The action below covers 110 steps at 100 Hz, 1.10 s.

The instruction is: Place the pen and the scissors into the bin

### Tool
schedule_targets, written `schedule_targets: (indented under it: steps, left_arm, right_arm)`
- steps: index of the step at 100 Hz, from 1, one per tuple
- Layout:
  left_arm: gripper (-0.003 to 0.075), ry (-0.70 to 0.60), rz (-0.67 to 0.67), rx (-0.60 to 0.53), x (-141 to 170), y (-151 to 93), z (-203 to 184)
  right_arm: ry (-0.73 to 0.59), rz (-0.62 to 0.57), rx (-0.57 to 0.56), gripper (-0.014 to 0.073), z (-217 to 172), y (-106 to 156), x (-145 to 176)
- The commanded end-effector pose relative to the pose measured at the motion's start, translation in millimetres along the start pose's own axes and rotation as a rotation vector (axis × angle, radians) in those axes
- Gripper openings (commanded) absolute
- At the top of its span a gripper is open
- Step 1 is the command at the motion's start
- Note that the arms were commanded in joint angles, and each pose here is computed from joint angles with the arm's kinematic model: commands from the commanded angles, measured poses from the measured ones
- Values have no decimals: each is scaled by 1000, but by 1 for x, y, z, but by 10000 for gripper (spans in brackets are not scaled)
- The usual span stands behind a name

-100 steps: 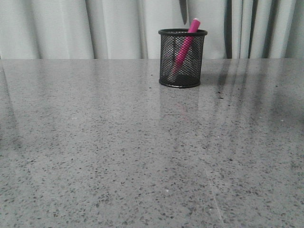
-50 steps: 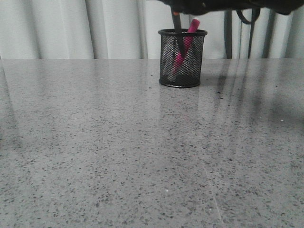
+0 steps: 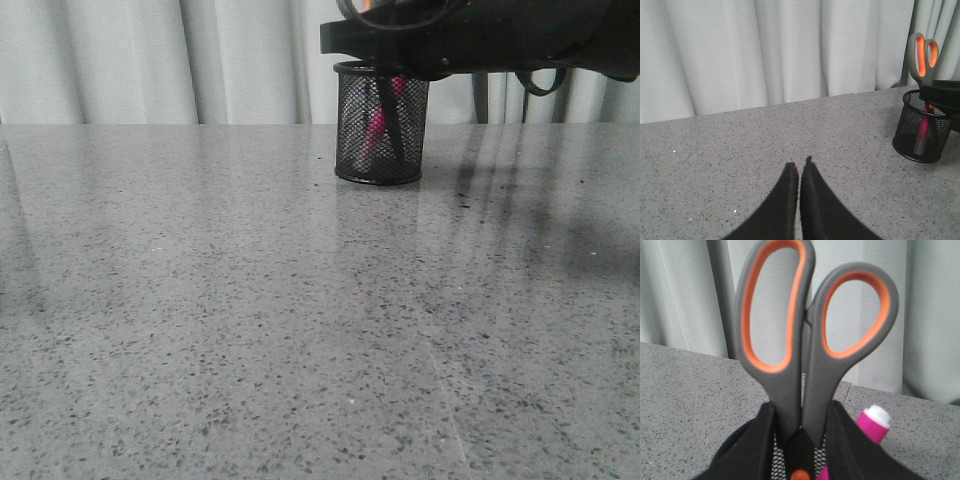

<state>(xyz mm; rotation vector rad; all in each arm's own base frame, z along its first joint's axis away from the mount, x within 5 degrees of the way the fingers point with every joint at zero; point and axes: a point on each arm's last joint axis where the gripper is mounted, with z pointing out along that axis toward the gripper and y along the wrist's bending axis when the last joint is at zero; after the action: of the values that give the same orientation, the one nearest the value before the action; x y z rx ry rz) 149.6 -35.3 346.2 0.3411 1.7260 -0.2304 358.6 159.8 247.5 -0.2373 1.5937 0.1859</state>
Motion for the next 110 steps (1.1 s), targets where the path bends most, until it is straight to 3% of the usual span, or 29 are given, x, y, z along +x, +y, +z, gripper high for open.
schedule_targets:
  steps: [1, 31, 54, 78, 88, 103, 110]
  left_arm:
    - [-19, -55, -31, -28, -12, 3, -3]
    - [-19, -50, -31, -19, -11, 2, -3]
    - [-19, -50, -31, -19, -11, 2, -3]
    - [-19, -47, -22, -20, -11, 2, -3]
    - [-19, -47, -22, -20, -11, 2, -3]
    - [-19, -47, -22, -20, -11, 2, -3]
    - [-19, -45, -22, -16, -11, 2, -3]
  right_arm:
    - [-155, 2, 22, -56, -5, -4, -32]
    - [-172, 4, 24, 281, -7, -5, -36]
    - [-248, 18, 29, 289, -22, -8, -63]
    - [-357, 18, 57, 261, -73, -24, -94]
    - [-373, -30, 80, 158, -99, -32, -97]
    - [-405, -48, 102, -79, -138, -43, -101]
    - [-416, -49, 102, -76, -157, -46, -99]
